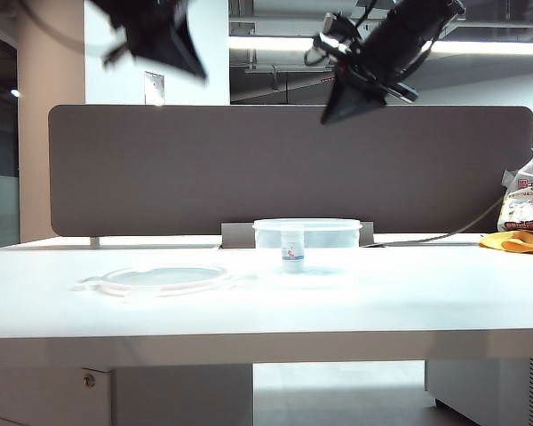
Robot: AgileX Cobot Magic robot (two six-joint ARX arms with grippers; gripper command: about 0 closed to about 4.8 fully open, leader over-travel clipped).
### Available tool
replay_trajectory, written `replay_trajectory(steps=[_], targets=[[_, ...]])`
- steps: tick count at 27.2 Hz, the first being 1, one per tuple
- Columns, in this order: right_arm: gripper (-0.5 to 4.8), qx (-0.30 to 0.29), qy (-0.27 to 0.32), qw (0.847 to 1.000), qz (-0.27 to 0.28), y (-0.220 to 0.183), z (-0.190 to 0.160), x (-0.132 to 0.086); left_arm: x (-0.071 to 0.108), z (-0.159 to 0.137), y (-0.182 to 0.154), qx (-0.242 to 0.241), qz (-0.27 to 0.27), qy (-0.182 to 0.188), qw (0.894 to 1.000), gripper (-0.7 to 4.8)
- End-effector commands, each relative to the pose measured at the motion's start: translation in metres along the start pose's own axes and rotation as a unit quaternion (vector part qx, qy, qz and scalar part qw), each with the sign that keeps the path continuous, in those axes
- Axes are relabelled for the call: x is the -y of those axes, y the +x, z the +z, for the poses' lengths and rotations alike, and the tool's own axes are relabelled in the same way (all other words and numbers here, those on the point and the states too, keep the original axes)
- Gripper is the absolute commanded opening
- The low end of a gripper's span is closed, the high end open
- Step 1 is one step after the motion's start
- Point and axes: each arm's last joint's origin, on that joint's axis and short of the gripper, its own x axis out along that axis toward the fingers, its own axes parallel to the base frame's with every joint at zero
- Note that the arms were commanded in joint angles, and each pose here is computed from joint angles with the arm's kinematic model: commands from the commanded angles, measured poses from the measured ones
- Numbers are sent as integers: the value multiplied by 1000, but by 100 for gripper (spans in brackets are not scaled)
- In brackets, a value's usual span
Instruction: Remove the lid of the round box, pick up the small white medicine bottle inside, and place it on the table.
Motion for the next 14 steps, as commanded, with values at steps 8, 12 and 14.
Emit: replay_trajectory(steps=[8,12,14], targets=[[208,-40,-15,999,-33,34,-18,-7,91,-11,-56,-22,0,97,995,-6],[209,-63,-14,998,-27,55,-30,-8,109,-20,-55,-58,-19,106,992,-6],[212,-74,-8,997,-27,64,-37,-5,114,-24,-54,-73,-25,108,991,-5]])
